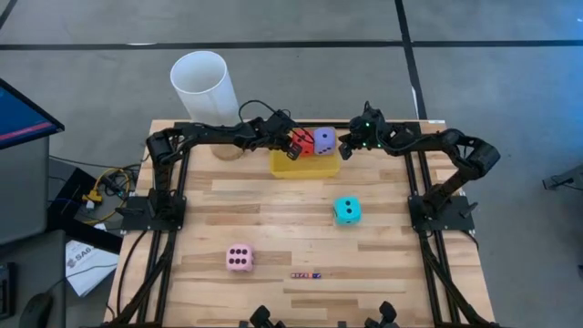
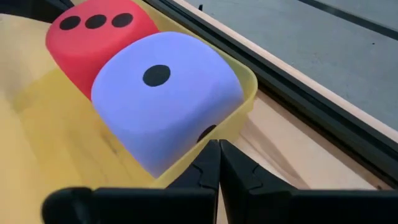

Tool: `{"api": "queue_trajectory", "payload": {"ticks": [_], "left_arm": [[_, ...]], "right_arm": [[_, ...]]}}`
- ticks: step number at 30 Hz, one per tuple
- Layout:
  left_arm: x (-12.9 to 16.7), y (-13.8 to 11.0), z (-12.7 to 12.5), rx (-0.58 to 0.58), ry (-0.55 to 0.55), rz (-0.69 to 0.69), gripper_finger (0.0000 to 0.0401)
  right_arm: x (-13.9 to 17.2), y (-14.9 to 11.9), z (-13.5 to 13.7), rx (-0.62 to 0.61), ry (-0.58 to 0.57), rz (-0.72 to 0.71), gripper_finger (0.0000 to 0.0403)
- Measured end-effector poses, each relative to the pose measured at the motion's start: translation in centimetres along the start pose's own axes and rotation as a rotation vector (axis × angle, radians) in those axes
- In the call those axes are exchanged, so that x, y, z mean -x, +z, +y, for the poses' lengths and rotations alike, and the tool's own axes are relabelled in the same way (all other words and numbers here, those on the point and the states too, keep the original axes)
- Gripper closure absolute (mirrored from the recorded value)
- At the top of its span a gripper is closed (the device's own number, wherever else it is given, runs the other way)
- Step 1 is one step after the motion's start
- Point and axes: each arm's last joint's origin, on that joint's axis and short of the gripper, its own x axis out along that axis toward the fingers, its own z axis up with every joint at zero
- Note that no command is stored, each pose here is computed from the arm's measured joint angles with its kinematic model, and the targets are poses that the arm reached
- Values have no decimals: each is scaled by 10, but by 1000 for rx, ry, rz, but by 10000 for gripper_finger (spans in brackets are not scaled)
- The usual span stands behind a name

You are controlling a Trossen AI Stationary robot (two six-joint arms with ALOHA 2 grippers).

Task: Pick & Place Dice
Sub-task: Adjust the big red dice in the yellow bin

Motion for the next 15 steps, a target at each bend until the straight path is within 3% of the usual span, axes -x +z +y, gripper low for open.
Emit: {"api": "queue_trajectory", "payload": {"ticks": [15], "left_arm": [[0,1,0,-43,-1,-7,401]], "right_arm": [[0,0,0,-5,-2,-4,403]]}}
